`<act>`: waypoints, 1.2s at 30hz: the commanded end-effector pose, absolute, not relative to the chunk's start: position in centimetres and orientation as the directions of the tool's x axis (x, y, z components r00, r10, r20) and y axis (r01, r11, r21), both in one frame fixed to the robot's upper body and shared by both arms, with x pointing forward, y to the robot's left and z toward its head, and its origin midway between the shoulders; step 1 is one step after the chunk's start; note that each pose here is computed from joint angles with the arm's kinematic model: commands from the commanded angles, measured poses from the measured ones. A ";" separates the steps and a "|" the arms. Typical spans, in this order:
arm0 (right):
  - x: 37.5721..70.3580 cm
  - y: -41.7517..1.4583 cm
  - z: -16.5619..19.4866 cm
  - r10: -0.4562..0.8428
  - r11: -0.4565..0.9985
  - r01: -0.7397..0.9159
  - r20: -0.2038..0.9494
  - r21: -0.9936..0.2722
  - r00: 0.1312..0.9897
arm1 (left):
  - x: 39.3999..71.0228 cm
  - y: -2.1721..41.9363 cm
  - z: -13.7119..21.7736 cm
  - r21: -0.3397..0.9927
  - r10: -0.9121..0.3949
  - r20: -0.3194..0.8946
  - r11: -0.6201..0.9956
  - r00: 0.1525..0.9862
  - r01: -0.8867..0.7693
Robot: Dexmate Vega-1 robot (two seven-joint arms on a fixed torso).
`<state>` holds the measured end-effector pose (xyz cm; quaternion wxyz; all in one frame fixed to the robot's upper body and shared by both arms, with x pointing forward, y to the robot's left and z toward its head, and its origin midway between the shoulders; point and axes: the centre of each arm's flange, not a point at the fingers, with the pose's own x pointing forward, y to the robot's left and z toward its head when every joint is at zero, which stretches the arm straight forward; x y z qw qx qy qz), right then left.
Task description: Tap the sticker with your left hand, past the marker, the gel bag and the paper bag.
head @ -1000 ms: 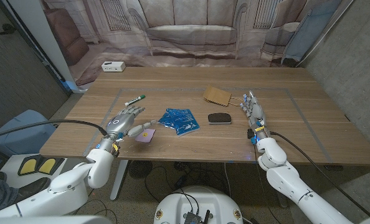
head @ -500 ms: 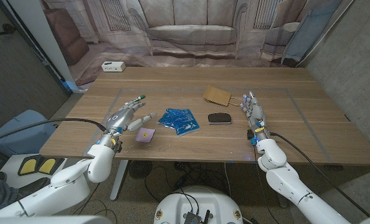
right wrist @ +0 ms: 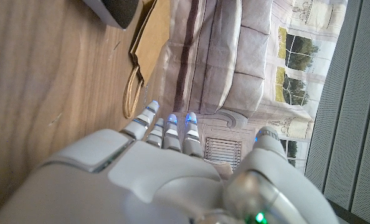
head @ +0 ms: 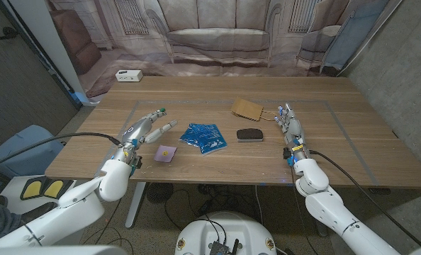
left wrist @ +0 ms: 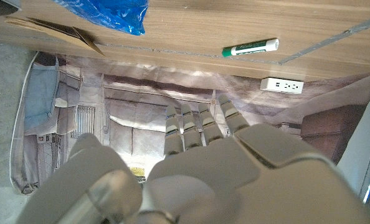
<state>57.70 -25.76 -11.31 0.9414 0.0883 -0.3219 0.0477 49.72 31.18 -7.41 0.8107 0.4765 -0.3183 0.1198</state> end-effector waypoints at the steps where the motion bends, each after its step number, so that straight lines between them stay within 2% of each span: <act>1: 56.8 -26.3 -10.8 0.038 0.981 -0.149 0.634 0.122 0.772 | 50.9 31.2 -6.7 0.620 -0.120 0.636 0.668 0.762 -0.412; 14: 55.8 -28.2 -10.8 0.052 0.977 -0.174 0.649 0.126 0.759 | 52.8 28.4 -7.2 0.518 -0.167 0.622 0.821 0.765 -0.242; 22: 55.5 -30.0 -11.1 0.074 0.971 -0.201 0.633 0.130 0.771 | 52.8 26.2 -6.4 0.468 -0.151 0.617 0.859 0.772 -0.207; 36: 56.8 -31.1 -10.5 0.068 0.972 -0.196 0.643 0.130 0.763 | 55.7 24.7 -3.9 0.326 -0.165 0.694 0.940 0.701 -0.102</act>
